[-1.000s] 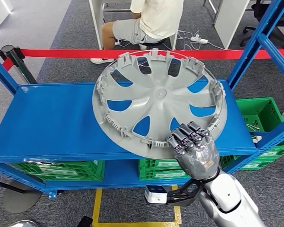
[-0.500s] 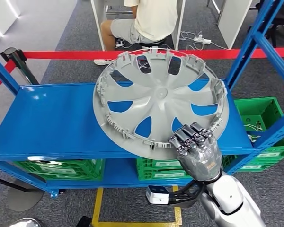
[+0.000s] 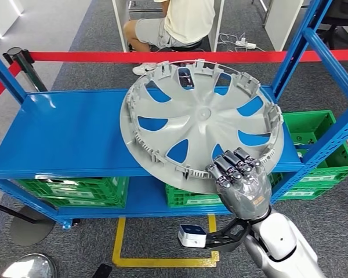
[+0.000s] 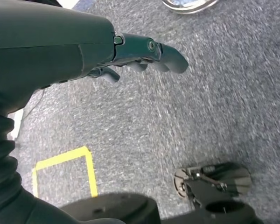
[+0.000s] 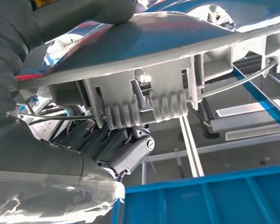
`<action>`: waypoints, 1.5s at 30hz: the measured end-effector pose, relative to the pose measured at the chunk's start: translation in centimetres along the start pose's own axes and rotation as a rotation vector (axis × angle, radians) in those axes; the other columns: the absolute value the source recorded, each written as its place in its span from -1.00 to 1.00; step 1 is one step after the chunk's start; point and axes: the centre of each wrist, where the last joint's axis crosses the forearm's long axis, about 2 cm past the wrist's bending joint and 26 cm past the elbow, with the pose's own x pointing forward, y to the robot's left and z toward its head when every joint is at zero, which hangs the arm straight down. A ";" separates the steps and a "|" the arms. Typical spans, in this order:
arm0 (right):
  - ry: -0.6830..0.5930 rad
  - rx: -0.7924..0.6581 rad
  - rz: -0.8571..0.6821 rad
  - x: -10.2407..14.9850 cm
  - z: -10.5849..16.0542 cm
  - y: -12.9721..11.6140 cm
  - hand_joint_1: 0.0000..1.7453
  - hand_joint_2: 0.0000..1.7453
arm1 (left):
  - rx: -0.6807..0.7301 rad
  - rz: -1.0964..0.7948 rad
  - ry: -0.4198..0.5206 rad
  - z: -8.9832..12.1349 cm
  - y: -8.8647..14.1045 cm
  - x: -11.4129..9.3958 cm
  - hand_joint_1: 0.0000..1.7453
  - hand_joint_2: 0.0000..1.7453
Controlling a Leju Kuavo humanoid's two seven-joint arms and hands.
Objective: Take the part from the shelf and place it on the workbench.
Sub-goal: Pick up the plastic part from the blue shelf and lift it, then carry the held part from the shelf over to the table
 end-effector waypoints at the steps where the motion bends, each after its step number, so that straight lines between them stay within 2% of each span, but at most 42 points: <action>1: 0.003 0.001 -0.001 0.0 0.0 0.0 1.00 1.00 | -0.001 0.000 0.002 0.0 -0.1 -0.1 -1.00 1.00; 27: 0.074 0.025 -0.028 1.0 0.4 0.5 1.00 1.00 | 0.013 -0.003 0.002 0.0 0.1 0.0 -1.00 1.00; 45: 0.042 0.024 -0.044 1.4 -0.1 1.0 1.00 1.00 | 0.010 -0.004 0.016 0.0 0.3 -0.8 -1.00 1.00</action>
